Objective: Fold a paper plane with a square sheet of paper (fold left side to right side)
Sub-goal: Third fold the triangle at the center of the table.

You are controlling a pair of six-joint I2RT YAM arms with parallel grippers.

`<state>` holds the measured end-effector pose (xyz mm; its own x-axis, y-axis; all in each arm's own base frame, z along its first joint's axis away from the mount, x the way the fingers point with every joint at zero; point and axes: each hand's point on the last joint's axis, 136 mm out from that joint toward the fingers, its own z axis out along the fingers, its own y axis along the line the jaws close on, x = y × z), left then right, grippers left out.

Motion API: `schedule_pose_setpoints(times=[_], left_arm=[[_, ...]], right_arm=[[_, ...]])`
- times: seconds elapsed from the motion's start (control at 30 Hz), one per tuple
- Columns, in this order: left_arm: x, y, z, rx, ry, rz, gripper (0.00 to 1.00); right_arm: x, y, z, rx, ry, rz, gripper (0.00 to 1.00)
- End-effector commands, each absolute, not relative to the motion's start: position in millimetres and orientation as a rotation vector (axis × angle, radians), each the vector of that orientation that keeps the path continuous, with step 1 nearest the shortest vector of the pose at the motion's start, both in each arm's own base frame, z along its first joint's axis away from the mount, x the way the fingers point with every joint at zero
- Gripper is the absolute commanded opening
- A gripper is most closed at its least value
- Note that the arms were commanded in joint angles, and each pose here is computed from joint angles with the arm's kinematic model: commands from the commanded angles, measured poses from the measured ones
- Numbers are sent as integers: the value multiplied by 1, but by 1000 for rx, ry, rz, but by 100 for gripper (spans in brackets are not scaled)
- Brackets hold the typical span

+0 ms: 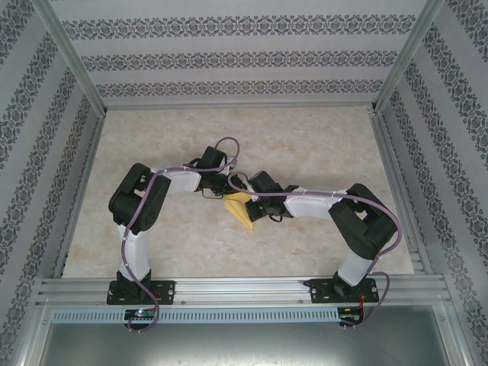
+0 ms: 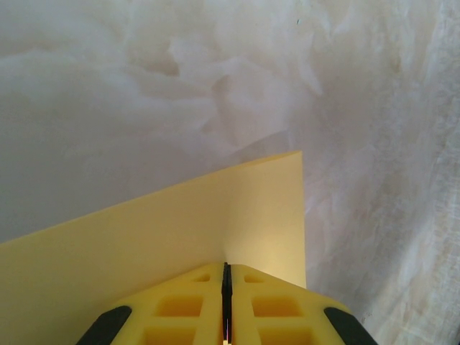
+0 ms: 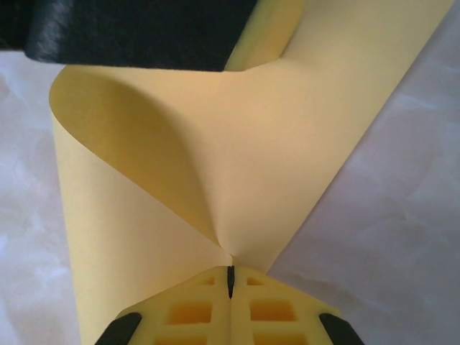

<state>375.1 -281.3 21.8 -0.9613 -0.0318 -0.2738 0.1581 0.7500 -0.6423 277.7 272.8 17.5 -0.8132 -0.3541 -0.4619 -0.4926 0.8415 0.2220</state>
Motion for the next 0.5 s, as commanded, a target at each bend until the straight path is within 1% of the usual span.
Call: schedule_pose_setpoints(times=[0.0,0.17,0.47], left_arm=[[358,-268,-4,87,2802,-954,12],[357,-268,-4,89,2802,-956,12],[357,-268,-4,88,2804,-958,12]], right_arm=[[281,268,18,-591,2620,466,0],[282,271,18,-595,2620,470,0],[285,274,33,-593,2583,492,0]])
